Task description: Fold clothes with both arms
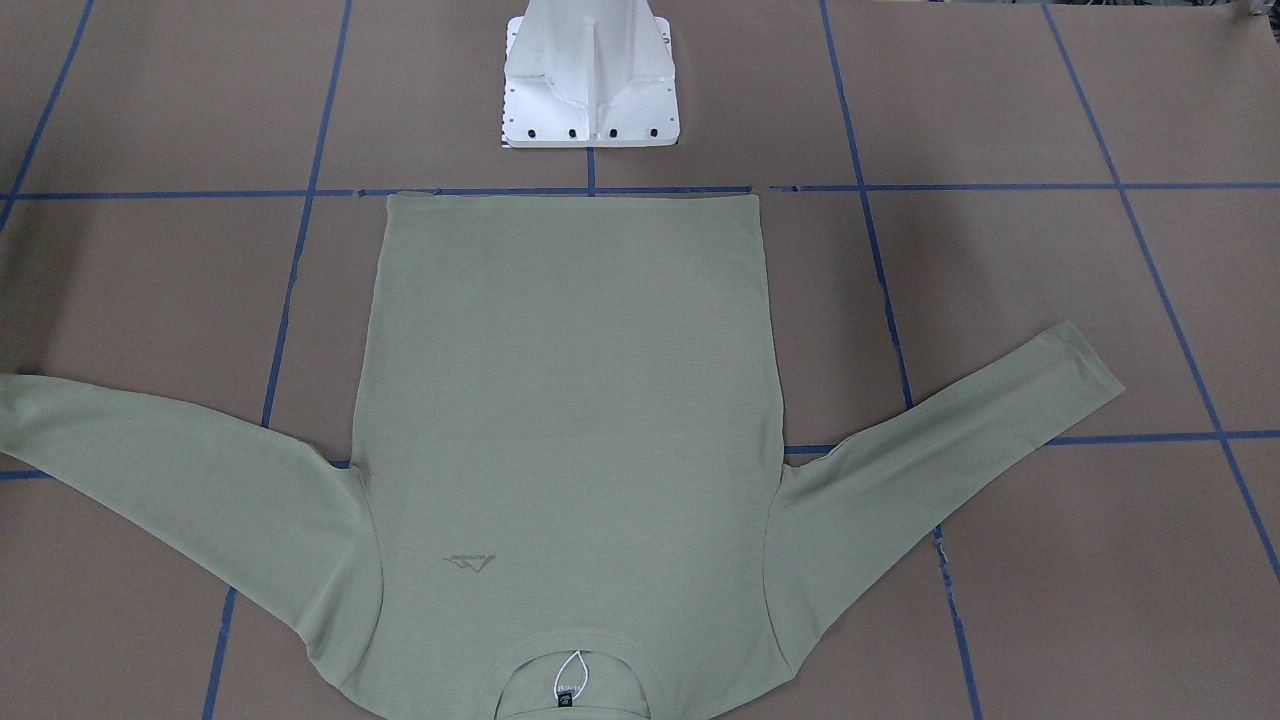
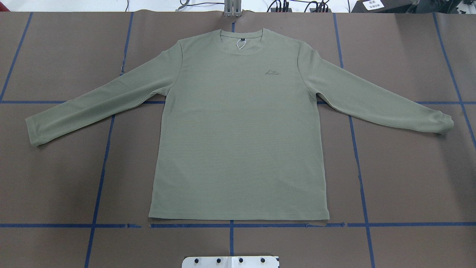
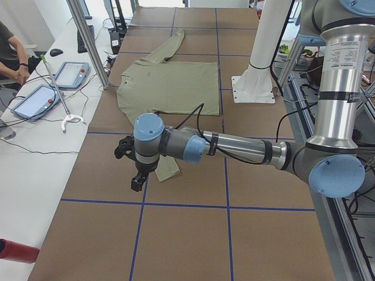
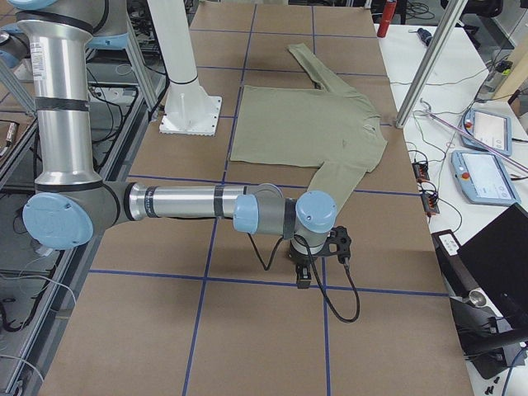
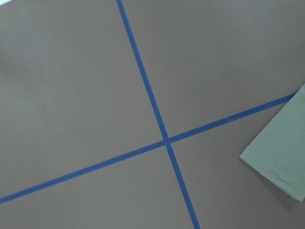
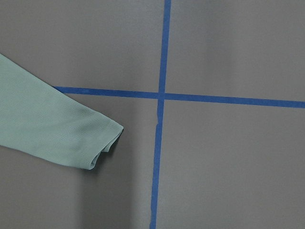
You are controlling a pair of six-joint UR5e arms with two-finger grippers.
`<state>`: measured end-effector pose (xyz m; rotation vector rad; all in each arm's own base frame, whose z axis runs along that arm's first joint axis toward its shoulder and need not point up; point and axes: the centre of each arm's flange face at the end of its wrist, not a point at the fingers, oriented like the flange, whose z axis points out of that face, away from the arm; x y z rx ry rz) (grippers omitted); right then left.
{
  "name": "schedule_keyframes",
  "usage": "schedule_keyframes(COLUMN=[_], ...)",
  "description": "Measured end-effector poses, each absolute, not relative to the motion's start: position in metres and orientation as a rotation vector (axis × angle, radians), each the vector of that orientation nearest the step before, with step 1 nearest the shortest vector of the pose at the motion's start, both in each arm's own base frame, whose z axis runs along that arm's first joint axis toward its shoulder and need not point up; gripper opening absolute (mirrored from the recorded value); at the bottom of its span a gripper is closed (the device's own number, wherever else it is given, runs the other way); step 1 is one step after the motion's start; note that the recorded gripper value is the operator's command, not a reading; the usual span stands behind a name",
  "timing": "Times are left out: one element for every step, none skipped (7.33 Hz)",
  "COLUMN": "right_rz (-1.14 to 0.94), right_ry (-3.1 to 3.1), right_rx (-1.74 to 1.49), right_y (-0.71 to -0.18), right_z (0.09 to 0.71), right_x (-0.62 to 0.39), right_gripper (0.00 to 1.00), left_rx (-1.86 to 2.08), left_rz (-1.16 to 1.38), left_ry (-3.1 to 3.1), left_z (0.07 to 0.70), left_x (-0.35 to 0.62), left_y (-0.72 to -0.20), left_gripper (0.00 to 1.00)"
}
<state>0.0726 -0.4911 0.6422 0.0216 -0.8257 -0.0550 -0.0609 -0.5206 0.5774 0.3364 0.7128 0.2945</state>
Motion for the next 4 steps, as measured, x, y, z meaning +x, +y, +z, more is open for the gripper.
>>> schedule_keyframes(right_rz=[-0.070,-0.107,-0.151,-0.165], right_ry=[-0.860,-0.855,-0.820,-0.795], right_rx=[0.041,0.076,0.103,0.114], right_y=[-0.487,-0.485,-0.484,-0.484], right_z=[0.651,0.660,0.671,0.678], right_x=[0.067,0.057,0.043,0.029], right_gripper=[1.00,1.00,1.00,1.00], left_rx=[0.337,0.343,0.347,0.346], left_rz=[0.299,0.304,0.306,0.306], left_ry=[0.732,0.742,0.746,0.747], left_z=[0.579,0.575,0.573,0.573], left_x=[-0.058,-0.056,-0.055,-0.055], left_y=[-0.523,-0.528,-0.532,-0.534], left_gripper=[1.00,1.00,1.00,1.00])
